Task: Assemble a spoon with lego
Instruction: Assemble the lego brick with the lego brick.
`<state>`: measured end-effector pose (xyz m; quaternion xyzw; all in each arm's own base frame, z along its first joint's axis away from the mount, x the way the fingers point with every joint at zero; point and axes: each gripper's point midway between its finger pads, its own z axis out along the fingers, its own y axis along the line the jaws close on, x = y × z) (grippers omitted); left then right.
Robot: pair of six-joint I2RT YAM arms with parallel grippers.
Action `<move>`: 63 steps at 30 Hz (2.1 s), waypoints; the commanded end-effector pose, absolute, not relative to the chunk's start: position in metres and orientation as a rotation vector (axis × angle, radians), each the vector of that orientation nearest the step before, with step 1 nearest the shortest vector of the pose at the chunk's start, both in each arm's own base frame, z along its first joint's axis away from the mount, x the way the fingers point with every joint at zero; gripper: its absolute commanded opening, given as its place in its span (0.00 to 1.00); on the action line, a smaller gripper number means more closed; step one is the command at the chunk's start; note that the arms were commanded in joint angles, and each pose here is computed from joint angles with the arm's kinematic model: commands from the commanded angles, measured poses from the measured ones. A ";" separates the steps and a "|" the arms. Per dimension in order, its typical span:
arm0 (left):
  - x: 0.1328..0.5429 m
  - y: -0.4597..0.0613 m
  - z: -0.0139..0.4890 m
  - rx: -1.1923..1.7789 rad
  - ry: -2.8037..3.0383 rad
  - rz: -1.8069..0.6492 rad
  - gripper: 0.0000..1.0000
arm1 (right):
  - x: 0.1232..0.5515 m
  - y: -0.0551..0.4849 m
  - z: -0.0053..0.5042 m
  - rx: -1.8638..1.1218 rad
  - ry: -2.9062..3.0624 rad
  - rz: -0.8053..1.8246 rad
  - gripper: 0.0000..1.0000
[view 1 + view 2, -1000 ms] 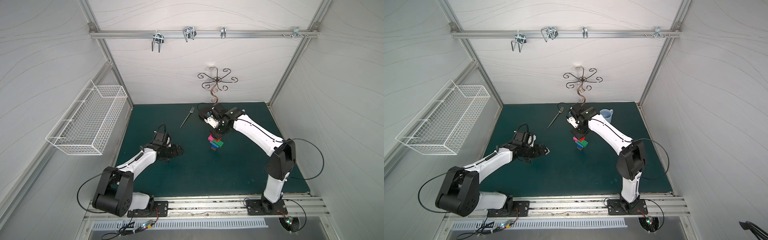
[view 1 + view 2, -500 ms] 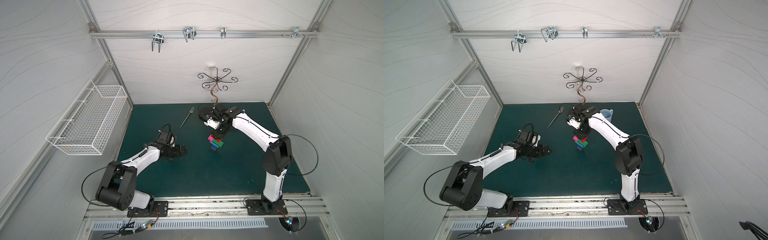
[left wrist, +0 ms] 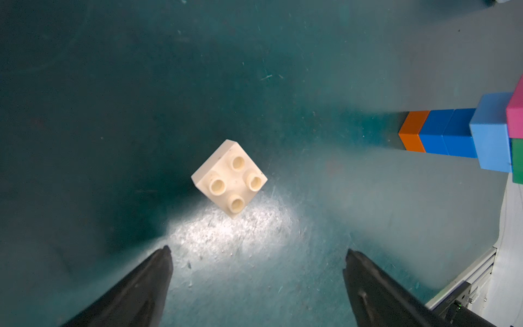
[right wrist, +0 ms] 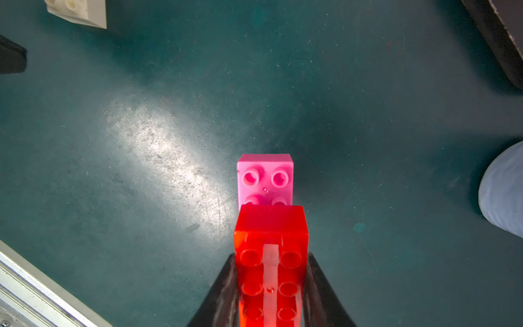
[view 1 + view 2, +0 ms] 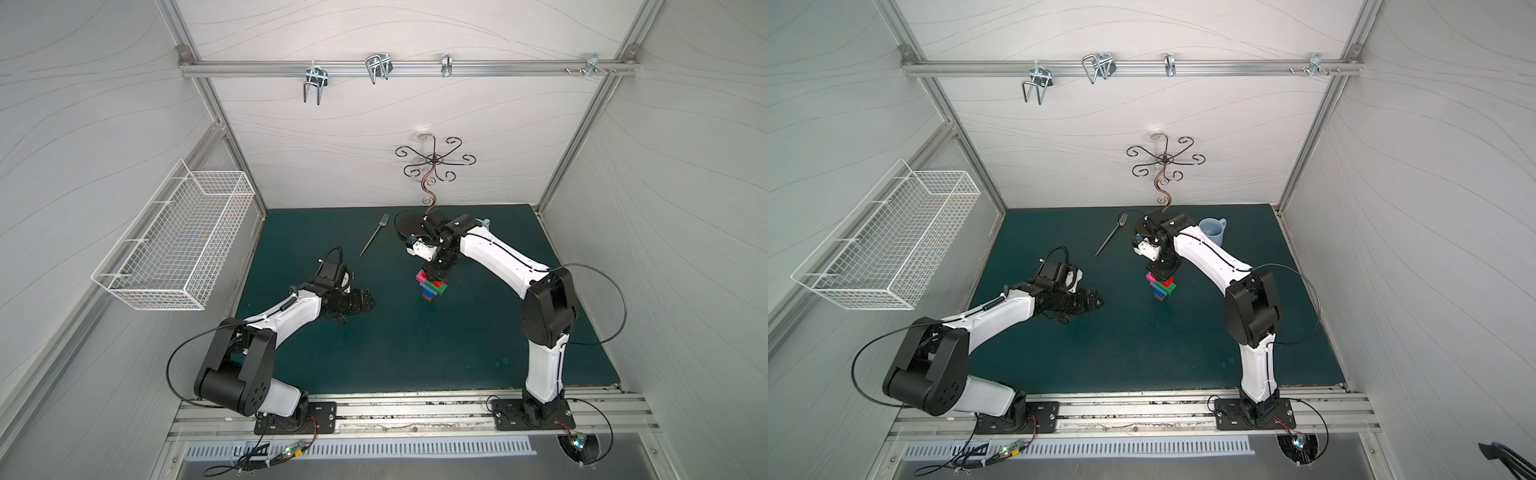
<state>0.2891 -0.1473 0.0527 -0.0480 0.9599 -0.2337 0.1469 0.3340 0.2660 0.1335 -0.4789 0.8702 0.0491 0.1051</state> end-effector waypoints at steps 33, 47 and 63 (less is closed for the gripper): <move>0.302 -0.153 0.063 -0.096 2.726 -0.675 1.00 | 0.327 0.267 0.137 -1.457 2.599 0.183 0.16; 0.301 -0.152 0.063 -0.094 2.727 -0.664 1.00 | 0.331 0.267 0.130 -1.463 2.609 0.152 0.16; 0.301 -0.151 0.062 -0.092 2.733 -0.657 1.00 | 0.327 0.264 0.105 -1.494 2.679 0.145 0.16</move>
